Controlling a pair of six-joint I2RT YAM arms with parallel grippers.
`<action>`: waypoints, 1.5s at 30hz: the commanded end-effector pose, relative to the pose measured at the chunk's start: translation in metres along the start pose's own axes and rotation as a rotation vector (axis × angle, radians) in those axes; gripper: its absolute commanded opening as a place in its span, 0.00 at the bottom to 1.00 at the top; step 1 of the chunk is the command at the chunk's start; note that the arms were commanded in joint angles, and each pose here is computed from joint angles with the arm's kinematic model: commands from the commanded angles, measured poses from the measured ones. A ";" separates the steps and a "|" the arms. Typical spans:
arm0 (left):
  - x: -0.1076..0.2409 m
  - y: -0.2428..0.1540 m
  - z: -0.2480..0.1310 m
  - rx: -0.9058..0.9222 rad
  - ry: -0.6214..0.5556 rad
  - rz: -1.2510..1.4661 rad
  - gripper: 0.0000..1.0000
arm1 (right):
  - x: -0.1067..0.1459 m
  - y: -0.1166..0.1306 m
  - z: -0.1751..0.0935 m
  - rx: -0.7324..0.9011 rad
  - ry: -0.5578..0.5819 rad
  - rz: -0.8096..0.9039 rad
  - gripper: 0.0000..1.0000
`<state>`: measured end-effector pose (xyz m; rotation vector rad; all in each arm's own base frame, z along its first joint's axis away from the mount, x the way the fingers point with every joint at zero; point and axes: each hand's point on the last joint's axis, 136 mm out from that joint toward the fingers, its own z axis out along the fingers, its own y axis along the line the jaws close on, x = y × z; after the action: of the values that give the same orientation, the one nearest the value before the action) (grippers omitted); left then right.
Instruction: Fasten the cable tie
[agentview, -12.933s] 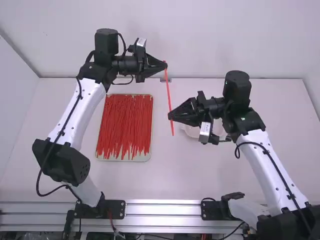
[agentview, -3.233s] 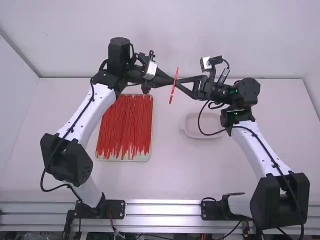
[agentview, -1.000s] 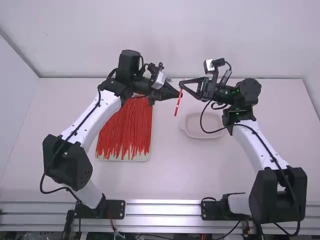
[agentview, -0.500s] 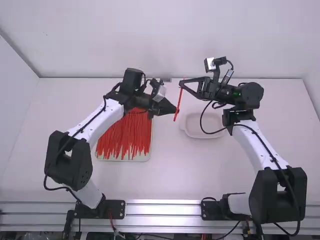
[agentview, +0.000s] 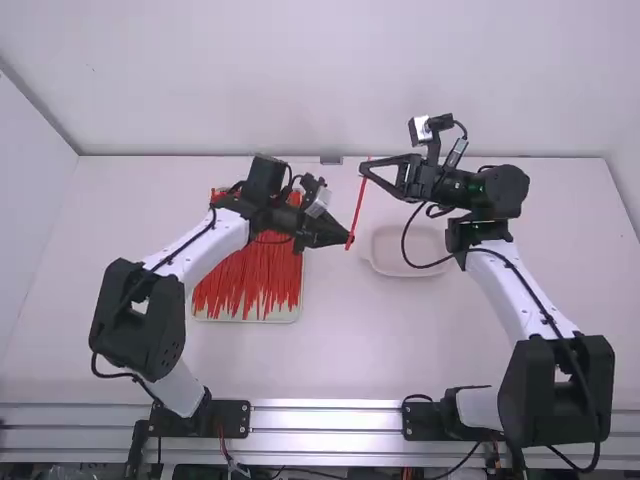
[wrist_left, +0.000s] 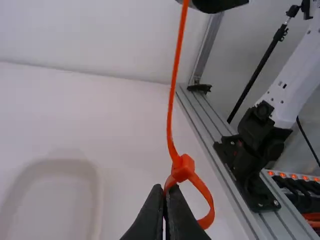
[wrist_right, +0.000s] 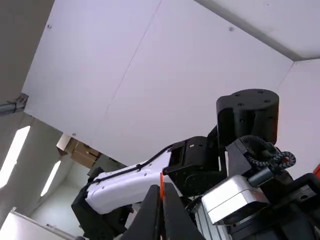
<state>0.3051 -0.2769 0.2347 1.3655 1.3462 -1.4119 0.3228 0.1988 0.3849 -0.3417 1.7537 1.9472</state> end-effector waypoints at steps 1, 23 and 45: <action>0.013 0.001 0.004 0.001 0.010 -0.056 0.02 | -0.018 0.029 -0.003 -0.021 -0.057 -0.086 0.00; -0.148 -0.019 -0.022 -0.009 -0.171 0.196 0.02 | -0.009 0.023 -0.014 0.004 0.010 -0.216 0.98; -0.147 -0.012 -0.016 -0.033 -0.182 0.150 0.02 | -0.004 0.031 0.009 -0.041 -0.001 -0.193 0.22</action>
<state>0.3248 -0.2811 0.3674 1.2384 1.1736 -1.4088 0.3187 0.2047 0.3958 -0.4648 1.6692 1.8705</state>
